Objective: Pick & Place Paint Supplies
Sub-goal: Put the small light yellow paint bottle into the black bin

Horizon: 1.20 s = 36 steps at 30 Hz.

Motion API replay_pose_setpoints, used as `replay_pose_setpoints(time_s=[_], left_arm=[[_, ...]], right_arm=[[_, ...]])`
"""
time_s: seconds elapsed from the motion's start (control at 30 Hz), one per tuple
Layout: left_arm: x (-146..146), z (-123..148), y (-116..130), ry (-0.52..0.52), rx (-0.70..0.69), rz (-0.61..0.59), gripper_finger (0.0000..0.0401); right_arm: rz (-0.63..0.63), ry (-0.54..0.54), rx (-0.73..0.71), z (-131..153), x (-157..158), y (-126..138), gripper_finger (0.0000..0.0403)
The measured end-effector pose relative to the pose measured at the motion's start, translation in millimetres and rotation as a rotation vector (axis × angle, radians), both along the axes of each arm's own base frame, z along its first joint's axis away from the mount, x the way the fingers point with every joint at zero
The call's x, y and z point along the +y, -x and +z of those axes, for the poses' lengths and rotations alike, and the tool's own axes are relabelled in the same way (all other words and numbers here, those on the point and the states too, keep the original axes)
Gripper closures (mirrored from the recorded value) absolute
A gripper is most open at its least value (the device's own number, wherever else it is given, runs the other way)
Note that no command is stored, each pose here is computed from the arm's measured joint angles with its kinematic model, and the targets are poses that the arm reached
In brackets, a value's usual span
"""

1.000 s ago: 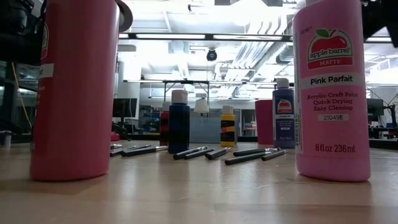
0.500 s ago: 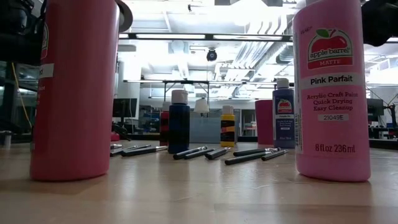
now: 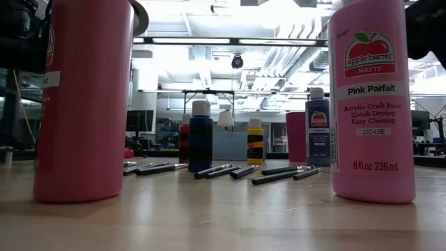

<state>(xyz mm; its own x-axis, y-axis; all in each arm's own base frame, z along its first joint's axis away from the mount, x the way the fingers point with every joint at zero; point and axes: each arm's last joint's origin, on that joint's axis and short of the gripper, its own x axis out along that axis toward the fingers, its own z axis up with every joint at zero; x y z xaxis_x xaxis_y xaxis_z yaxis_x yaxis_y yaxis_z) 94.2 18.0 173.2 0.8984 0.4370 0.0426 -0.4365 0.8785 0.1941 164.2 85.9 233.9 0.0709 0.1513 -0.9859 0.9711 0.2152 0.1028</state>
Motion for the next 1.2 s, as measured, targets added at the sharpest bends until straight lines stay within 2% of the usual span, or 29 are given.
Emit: replay_pose_setpoints(time_s=[0.5, 0.97, 1.2], left_arm=[[0, 0, 0, 0.0, -0.004, 0.0, 0.023], [0, 1, 0, 0.0, -0.008, 0.0, 0.023], [0, 1, 0, -0.001, -0.009, 0.0, 0.023]], right_arm=[[0.094, 0.092, 0.044, -14, 9, -6, 0.0198], [0.121, 0.067, 0.064, -14, 10, -4, 0.0279], [0.116, 0.056, 0.057, -14, 10, -5, 0.0282]])
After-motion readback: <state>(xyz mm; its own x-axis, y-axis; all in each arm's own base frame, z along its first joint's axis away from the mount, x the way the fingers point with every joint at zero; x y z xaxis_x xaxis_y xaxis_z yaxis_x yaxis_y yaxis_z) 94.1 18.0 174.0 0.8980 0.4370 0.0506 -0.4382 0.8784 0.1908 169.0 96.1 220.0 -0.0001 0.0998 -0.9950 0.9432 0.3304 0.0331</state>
